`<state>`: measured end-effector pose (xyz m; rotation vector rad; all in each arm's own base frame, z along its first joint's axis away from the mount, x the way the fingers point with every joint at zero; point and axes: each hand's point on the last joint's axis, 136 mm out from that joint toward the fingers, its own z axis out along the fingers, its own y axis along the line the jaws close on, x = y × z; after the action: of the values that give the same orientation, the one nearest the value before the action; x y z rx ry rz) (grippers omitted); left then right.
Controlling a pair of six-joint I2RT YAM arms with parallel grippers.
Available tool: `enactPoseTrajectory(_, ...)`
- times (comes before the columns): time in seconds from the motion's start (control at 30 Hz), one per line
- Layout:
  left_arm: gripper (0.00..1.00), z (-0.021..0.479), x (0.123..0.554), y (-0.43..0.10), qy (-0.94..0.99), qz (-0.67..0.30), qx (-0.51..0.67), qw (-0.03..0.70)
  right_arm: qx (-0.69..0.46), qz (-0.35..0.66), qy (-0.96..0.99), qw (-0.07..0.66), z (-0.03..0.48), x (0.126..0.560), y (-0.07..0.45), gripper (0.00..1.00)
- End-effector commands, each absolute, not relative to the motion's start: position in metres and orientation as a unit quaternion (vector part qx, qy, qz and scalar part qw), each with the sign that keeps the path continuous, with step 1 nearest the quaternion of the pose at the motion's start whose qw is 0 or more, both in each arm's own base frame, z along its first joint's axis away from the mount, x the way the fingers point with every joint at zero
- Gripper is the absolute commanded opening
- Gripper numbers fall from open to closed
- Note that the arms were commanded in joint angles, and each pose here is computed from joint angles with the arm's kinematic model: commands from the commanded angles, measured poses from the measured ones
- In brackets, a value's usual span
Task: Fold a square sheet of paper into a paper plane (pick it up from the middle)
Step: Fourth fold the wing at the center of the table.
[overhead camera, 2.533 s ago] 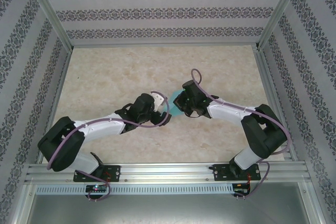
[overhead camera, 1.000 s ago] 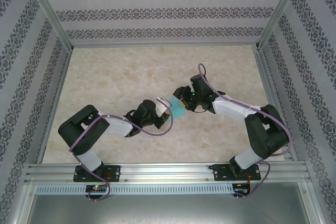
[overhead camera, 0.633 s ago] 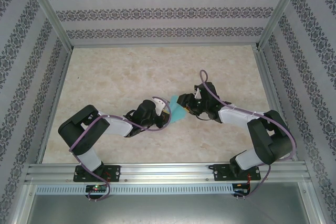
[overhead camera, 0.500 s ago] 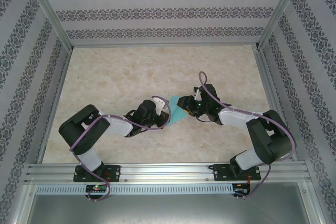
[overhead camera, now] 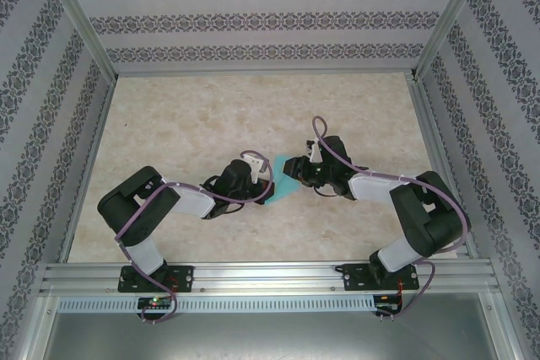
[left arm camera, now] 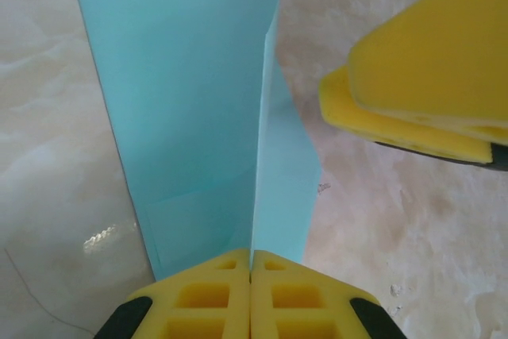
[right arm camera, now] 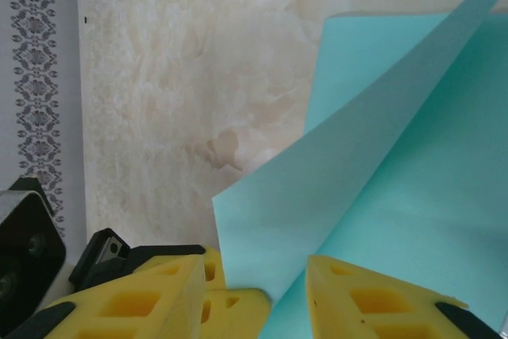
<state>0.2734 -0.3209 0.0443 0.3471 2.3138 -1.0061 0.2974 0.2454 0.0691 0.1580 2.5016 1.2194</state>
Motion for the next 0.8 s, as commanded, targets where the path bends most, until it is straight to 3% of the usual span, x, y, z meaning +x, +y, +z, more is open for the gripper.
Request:
enactPoseTrajectory(0.0,0.08,0.047,0.285,-0.321,0.868,-0.386,0.100,0.297,0.040,0.423,0.888,0.178,0.062,0.299,0.246,0.39)
enactPoseTrajectory(0.77,0.10,0.039,0.285,-0.317,0.870,-0.409,0.063,0.268,0.045,0.405,0.902,0.142,0.043,0.304,0.257,0.46)
